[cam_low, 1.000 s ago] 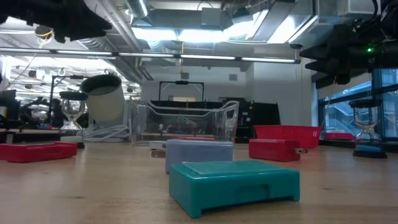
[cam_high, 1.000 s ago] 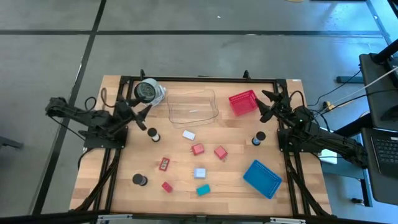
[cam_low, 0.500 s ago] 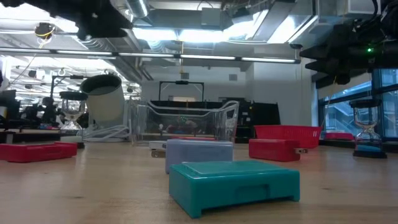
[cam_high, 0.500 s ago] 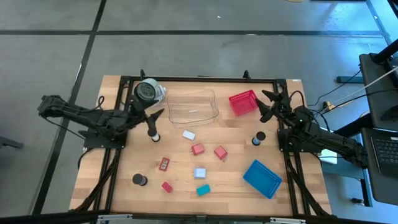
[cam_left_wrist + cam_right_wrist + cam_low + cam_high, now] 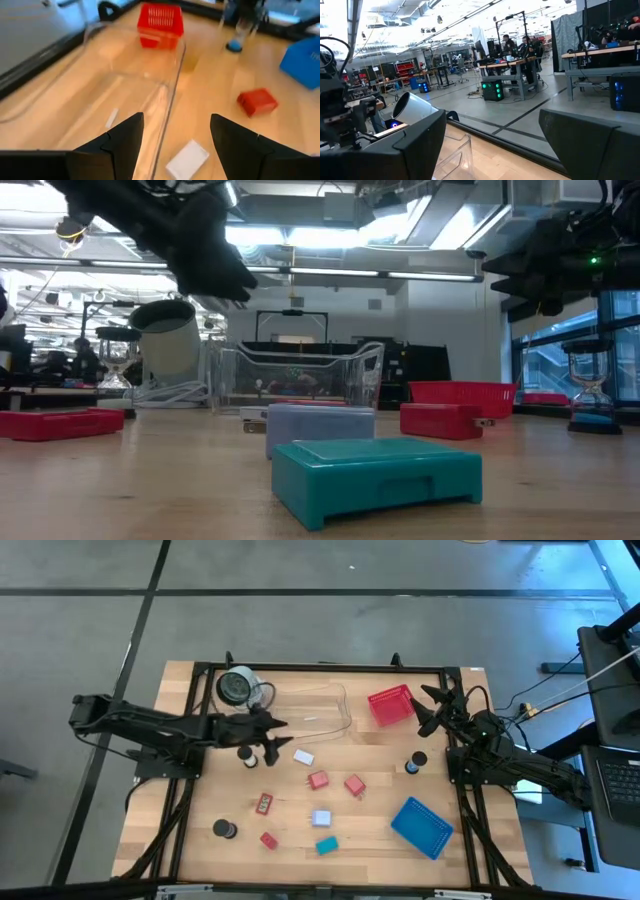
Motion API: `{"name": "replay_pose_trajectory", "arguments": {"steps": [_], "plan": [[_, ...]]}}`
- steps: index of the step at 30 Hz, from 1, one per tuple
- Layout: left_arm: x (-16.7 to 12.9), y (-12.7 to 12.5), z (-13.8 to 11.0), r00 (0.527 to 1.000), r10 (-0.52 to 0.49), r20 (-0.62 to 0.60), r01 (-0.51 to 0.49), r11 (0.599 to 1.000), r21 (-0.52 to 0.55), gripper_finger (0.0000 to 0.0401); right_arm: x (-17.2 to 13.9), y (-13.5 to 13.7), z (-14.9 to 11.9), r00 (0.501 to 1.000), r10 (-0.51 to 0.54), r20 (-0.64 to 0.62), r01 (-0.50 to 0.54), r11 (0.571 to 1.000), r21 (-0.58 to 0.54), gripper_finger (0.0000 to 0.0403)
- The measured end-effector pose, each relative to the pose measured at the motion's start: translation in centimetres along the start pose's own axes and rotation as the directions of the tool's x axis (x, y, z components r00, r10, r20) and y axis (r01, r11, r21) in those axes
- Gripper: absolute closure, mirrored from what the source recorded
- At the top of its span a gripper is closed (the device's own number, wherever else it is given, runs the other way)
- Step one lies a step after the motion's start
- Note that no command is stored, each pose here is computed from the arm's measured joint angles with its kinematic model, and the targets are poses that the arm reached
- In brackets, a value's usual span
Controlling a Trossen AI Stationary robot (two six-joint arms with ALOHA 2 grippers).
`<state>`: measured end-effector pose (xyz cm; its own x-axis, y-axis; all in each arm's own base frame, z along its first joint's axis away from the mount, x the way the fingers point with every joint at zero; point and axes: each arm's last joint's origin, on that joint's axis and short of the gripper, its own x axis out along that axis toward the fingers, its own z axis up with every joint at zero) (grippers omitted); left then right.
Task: Pick & Place Office items
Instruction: Put the white hourglass into the transparent bin
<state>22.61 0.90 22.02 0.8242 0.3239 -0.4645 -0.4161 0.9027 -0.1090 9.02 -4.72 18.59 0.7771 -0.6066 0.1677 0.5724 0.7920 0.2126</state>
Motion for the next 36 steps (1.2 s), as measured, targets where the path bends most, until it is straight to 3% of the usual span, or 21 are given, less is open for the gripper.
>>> {"name": "replay_pose_trajectory", "arguments": {"steps": [6,12,18,24,28,33,36], "plan": [[0.7,-1.0,0.1,0.982,0.039,-0.183,-0.03,0.998,0.056,0.0172,0.0,0.0,0.0,1.0,0.0,0.0,0.0,1.0,0.0,0.0079],[-0.1,-2.1,0.7,0.956,0.074,-0.285,-0.058,0.996,0.066,0.017,0.0,0.0,0.0,1.0,0.0,0.0,0.0,1.0,0.0,0.0079],[-0.9,-2.8,0.1,0.934,0.096,-0.345,-0.081,0.995,0.058,0.0128,0.0,0.0,0.0,1.0,0.0,0.0,0.0,1.0,0.0,0.0079],[-1.6,-2.3,-1.1,0.878,0.16,-0.452,-0.142,0.987,0.074,0.0087,0.0,0.0,0.0,1.0,0.0,0.0,0.0,1.0,0.0,0.0079],[-2.2,-1.4,-1.2,0.832,0.194,-0.519,-0.178,0.981,0.081,0.0084,0.0,0.0,0.0,1.0,0.001,0.0,-0.001,1.0,0.0,0.0079],[-2.7,-0.6,-0.3,0.781,0.168,-0.601,-0.184,0.982,0.036,0.0083,0.0,0.0,0.0,1.0,0.001,0.0,-0.001,1.0,0.0,0.0079],[-2.8,-0.3,-0.1,0.768,0.182,-0.614,-0.195,0.98,0.046,0.0083,0.0,0.0,0.0,1.0,0.001,0.0,-0.001,1.0,0.0,0.0079]]}}
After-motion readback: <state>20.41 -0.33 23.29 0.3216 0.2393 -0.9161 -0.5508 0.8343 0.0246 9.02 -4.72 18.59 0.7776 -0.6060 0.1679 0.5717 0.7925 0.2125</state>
